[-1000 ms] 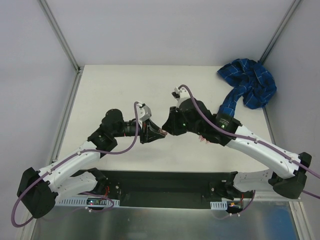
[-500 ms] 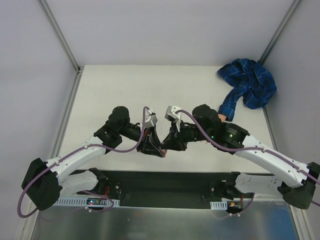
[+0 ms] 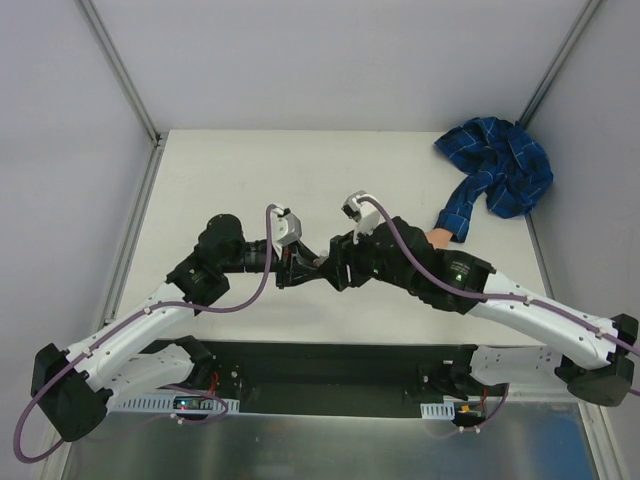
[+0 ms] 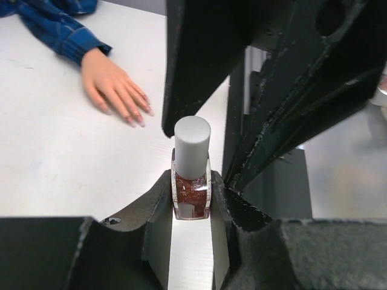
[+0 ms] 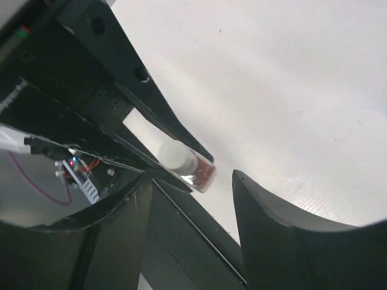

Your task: Paint the nails

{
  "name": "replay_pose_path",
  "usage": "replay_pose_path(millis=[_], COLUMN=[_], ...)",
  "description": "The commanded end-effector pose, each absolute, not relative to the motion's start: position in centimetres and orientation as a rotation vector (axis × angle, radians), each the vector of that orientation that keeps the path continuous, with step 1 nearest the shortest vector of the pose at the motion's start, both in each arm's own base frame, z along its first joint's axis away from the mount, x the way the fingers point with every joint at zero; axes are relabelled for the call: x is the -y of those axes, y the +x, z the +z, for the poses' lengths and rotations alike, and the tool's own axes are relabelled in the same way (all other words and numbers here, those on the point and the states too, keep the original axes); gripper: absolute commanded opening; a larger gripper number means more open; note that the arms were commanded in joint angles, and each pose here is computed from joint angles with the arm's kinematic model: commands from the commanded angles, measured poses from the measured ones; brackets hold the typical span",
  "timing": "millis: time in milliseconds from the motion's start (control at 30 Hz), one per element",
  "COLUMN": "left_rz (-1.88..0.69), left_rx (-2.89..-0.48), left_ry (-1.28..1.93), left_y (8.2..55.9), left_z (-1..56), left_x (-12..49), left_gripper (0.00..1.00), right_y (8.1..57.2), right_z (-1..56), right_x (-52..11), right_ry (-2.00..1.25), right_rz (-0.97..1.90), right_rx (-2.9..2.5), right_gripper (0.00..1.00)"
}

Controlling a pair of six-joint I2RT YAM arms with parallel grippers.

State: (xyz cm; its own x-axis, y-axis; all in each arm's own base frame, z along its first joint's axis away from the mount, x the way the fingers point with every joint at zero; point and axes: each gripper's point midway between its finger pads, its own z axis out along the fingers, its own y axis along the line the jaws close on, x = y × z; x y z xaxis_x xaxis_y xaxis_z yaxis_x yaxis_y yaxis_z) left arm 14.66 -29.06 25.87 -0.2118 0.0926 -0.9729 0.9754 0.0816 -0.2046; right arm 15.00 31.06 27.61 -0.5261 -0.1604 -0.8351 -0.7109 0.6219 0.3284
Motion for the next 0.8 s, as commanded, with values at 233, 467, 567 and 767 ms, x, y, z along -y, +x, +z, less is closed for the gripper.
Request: replay_pose_path(millis=[233, 467, 567, 767], left_rz=[-1.091, -1.083, -1.092, -1.235], left_rx=[-1.456, -1.453, -1.449, -1.4], left_ry=[1.038, 1.032, 1.04, 1.171], left_y=[17.4, 17.4, 17.3, 14.8], left_z=[27.7, 27.8, 27.8, 27.8], left_x=[28.7, 28.6, 28.6, 29.5], left_gripper=[0.0, 0.0, 0.0, 0.0], right_y=[19.0, 18.9, 18.9, 18.8], right_z=[30.2, 28.9, 28.5, 28.3], right_x=[-31.2, -32.4, -31.4, -31.5], right_ry=[-0.169, -0.19, -0.168, -0.335], right_rz=[0.499, 0.493, 0.5, 0.594], right_rx=[-2.07, -2.099, -2.088, -2.018], right_gripper=[0.5, 0.33, 0.09, 0.01])
